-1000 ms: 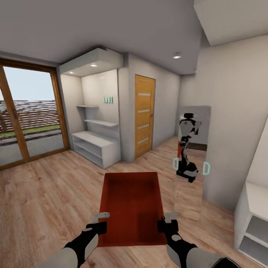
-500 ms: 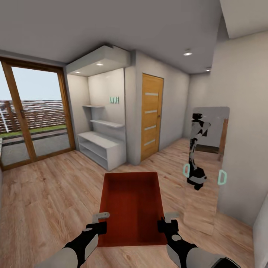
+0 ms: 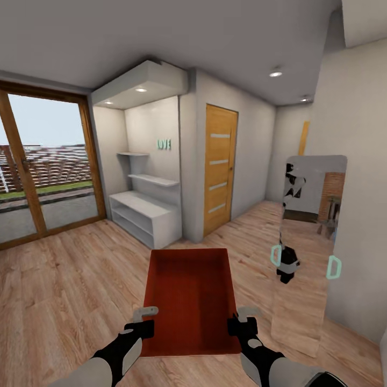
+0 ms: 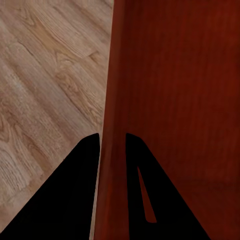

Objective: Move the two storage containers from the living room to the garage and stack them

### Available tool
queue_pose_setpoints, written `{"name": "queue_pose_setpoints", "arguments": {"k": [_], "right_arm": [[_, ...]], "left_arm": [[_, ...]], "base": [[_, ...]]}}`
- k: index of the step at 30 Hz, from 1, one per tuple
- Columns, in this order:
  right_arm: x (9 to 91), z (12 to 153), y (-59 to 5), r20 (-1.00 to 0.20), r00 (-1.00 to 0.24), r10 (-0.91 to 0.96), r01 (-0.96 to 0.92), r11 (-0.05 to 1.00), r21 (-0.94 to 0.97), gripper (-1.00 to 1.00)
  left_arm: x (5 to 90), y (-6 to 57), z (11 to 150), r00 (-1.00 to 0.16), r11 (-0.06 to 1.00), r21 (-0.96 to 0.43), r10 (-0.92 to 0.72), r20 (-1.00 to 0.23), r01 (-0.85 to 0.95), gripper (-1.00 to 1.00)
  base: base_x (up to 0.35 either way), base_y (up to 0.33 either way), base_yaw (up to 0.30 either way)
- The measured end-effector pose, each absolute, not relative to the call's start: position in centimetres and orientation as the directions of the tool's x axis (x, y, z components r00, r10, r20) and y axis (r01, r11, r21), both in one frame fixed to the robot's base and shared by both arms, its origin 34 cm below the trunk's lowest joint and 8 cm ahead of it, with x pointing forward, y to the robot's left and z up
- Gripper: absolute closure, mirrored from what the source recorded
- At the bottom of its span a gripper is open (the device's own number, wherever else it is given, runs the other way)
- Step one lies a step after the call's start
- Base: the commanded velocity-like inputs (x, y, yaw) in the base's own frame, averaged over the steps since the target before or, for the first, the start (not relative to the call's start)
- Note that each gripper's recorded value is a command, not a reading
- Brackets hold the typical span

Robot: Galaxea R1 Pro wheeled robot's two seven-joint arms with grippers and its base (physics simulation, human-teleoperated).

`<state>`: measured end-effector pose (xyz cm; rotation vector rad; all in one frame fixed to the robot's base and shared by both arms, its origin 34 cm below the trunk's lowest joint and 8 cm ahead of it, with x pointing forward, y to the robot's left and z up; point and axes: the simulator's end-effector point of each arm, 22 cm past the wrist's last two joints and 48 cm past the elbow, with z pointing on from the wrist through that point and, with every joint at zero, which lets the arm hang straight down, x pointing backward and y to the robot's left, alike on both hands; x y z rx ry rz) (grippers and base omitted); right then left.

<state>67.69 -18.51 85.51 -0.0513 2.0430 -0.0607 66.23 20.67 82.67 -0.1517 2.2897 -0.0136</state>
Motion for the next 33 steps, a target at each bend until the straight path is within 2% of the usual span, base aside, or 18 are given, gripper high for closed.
{"name": "queue_pose_setpoints", "arguments": {"k": [7, 22, 33], "right_arm": [[67.69, 85.51, -18.52, -0.888, -0.455, -0.063, -0.010, 0.998, -0.065, 1.00], [67.70, 85.53, -18.52, -0.889, -0.454, -0.062, -0.009, 0.998, -0.065, 1.00], [67.70, 85.52, -18.51, -0.888, -0.455, -0.063, -0.010, 0.998, -0.065, 1.00]], "left_arm": [[66.24, 20.67, 82.68, -0.655, 0.993, -0.059, -0.114, -0.747, -0.105, 1.00], [66.27, 20.66, 82.71, -0.654, 0.993, -0.059, -0.114, -0.748, -0.105, 1.00], [66.25, 20.67, 82.69, -0.655, 0.993, -0.059, -0.114, -0.747, -0.105, 1.00]], "base": [[0.323, 0.057, -0.079], [0.320, 0.161, -0.270], [0.314, 0.188, -0.021]]}}
